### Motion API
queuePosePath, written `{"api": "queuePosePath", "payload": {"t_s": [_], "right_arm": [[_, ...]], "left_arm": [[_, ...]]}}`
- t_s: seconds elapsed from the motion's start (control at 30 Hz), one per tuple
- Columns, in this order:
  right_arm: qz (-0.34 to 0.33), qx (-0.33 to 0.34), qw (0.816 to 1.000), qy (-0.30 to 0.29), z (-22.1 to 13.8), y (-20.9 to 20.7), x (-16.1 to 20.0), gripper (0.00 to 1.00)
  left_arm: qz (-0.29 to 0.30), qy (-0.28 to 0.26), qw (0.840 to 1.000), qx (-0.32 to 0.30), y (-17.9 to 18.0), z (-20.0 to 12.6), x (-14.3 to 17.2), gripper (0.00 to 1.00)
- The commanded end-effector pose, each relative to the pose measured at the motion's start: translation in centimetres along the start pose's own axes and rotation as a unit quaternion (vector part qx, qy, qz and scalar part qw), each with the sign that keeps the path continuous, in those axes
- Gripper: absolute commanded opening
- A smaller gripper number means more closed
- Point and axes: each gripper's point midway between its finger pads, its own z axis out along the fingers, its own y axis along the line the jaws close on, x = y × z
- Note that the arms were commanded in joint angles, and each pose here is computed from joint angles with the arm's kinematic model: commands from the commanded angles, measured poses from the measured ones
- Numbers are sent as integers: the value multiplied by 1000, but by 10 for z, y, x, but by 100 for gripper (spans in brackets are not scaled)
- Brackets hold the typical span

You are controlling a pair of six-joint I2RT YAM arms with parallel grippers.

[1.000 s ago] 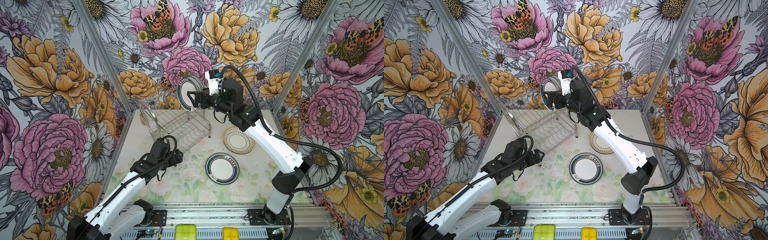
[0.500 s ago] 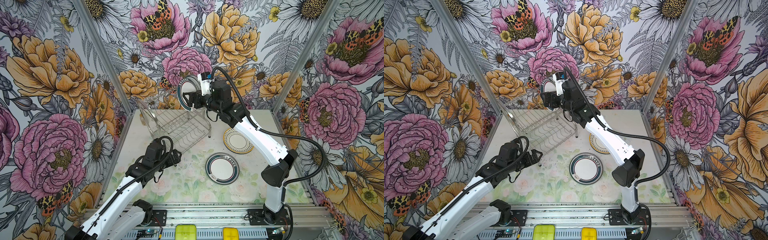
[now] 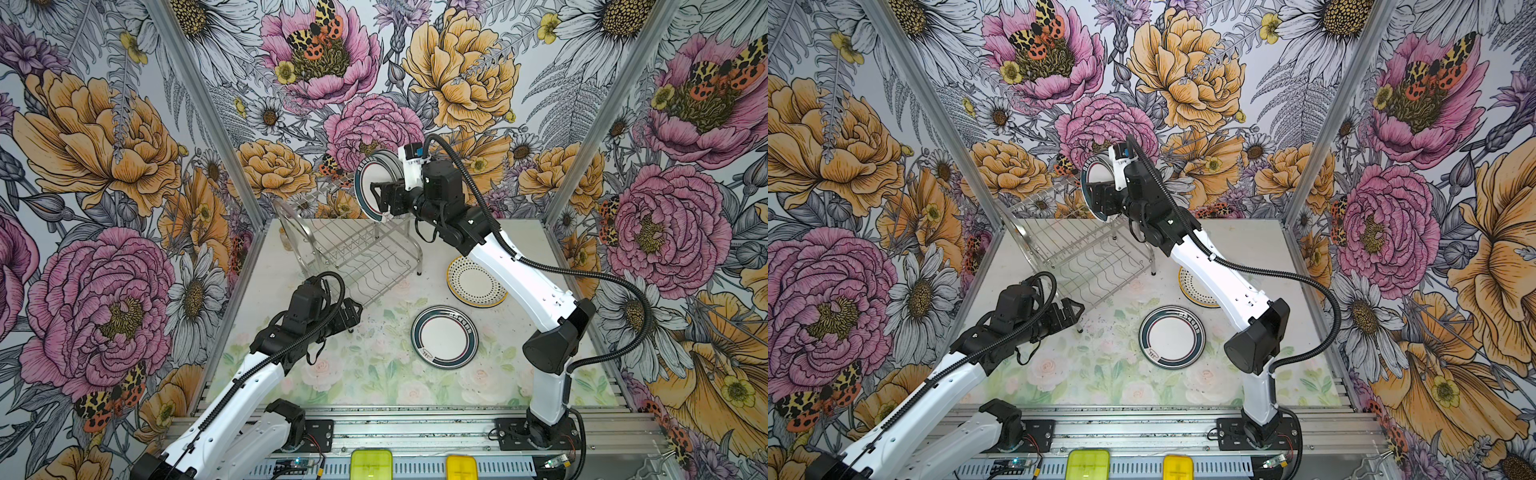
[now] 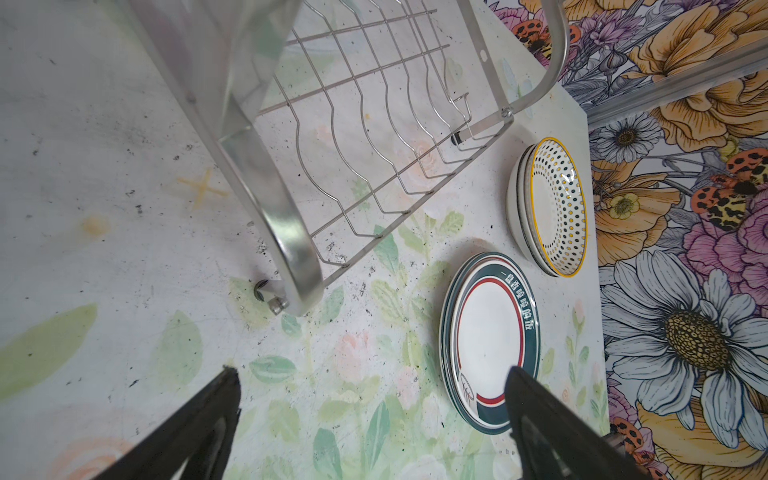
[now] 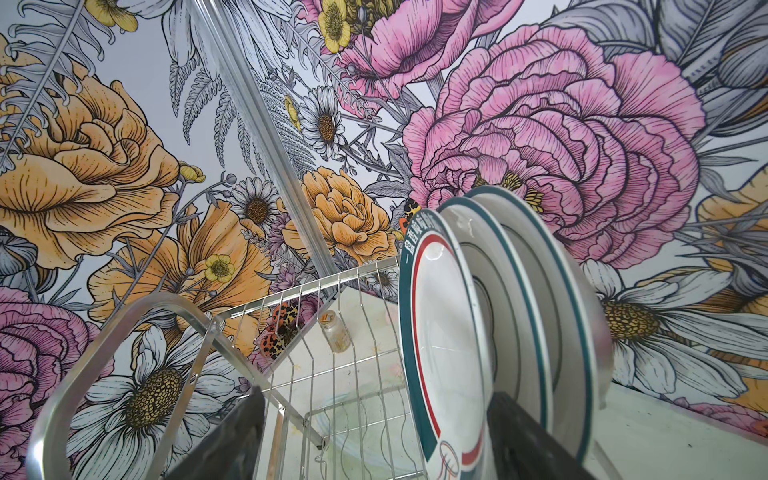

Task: Unload the plates from the dish rack
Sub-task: Pick up the plate from the dish rack.

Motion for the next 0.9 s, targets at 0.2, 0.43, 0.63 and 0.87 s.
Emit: {"api": "queuePosePath", "payload": {"t_s": [0.2, 0.43, 0.63, 0.87], "right_arm": [[-11, 11, 1000, -9, 7, -1, -4, 84], [-8, 11, 1000, -4, 14, -2, 2, 80], [-7, 15, 1000, 3, 21, -7, 9, 76], [-22, 42, 999, -6, 13, -15, 3, 75]], "left_arm": [[1, -1, 1000, 8, 3, -5, 0, 99], [0, -4, 1000, 11, 3, -7, -2, 99], [0, -3, 1000, 11, 4, -7, -2, 99], [-1, -4, 1000, 10, 5, -7, -2, 99]]}}
